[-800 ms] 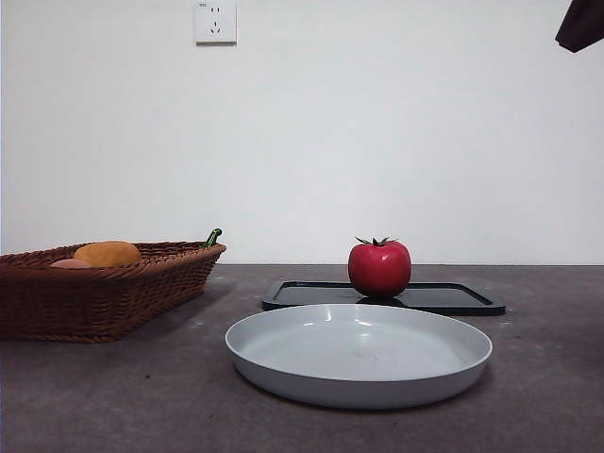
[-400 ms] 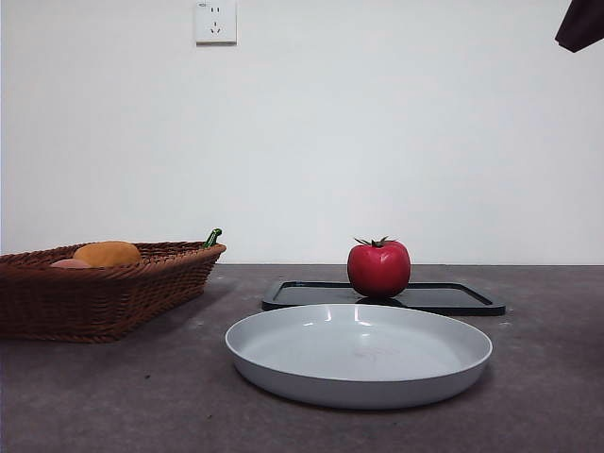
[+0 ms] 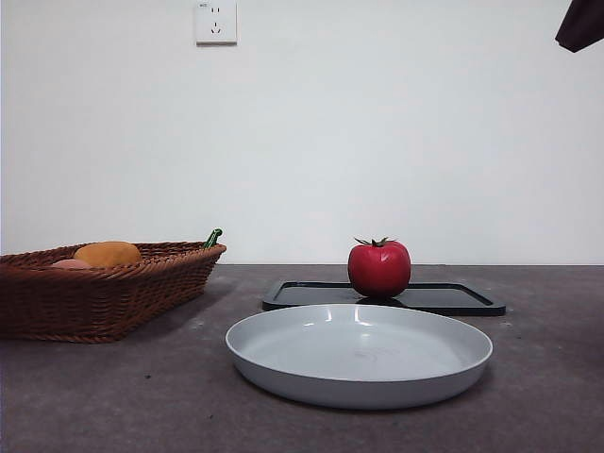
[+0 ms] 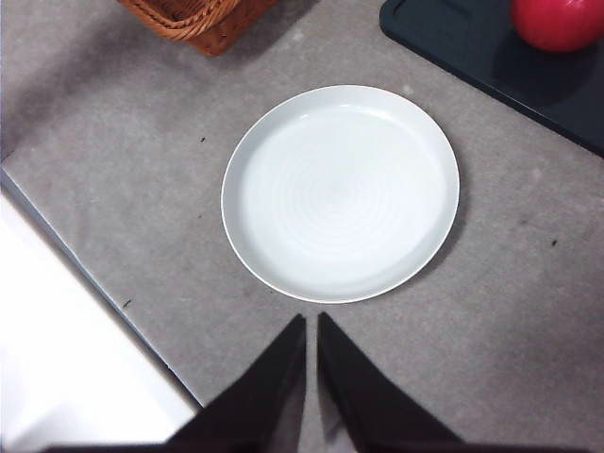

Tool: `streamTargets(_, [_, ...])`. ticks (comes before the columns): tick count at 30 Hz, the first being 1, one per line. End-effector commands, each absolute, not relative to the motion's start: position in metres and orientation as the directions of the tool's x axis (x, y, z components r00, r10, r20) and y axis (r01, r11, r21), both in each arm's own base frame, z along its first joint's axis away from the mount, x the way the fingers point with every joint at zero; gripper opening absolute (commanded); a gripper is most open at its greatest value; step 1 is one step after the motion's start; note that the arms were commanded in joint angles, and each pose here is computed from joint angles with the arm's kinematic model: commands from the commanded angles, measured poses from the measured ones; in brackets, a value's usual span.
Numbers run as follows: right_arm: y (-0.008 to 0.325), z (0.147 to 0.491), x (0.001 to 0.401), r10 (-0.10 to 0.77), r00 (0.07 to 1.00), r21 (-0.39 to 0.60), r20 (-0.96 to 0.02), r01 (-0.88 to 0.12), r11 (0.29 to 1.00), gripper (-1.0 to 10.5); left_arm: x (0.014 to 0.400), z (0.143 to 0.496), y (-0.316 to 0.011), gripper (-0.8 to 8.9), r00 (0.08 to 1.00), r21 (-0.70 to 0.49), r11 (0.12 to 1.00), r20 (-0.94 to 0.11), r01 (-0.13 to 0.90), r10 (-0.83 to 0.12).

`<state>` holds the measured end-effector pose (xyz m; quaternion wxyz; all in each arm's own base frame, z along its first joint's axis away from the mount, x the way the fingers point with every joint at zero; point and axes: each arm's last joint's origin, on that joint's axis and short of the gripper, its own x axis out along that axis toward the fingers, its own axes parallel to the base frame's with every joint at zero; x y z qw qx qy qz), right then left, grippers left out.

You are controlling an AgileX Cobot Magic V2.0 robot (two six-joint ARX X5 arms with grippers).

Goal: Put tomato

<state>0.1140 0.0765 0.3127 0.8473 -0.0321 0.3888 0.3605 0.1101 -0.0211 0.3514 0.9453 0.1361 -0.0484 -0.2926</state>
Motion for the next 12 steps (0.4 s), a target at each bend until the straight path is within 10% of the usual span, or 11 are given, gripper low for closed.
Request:
streamTargets(1, [0.078, 0.316, 0.115, 0.595, 0.441, 0.231, -0.672, -0.639, 0.734, 0.1, 0.103, 0.330, -0.013, 0.07, 0.918, 0.288, 0.894, 0.095, 0.344, -0.384])
streamTargets(7, [0.078, 0.316, 0.115, 0.595, 0.441, 0.231, -0.672, -0.639, 0.734, 0.1, 0.091, 0.271, 0.000, 0.07, 0.994, 0.168, 0.985, 0.089, 0.047, -0.063])
streamTargets(12, [0.078, 0.316, 0.115, 0.595, 0.441, 0.231, -0.672, -0.639, 0.734, 0.1, 0.091, 0.229, 0.001, 0.07, 0.999, 0.133, 0.991, 0.039, 0.013, -0.018])
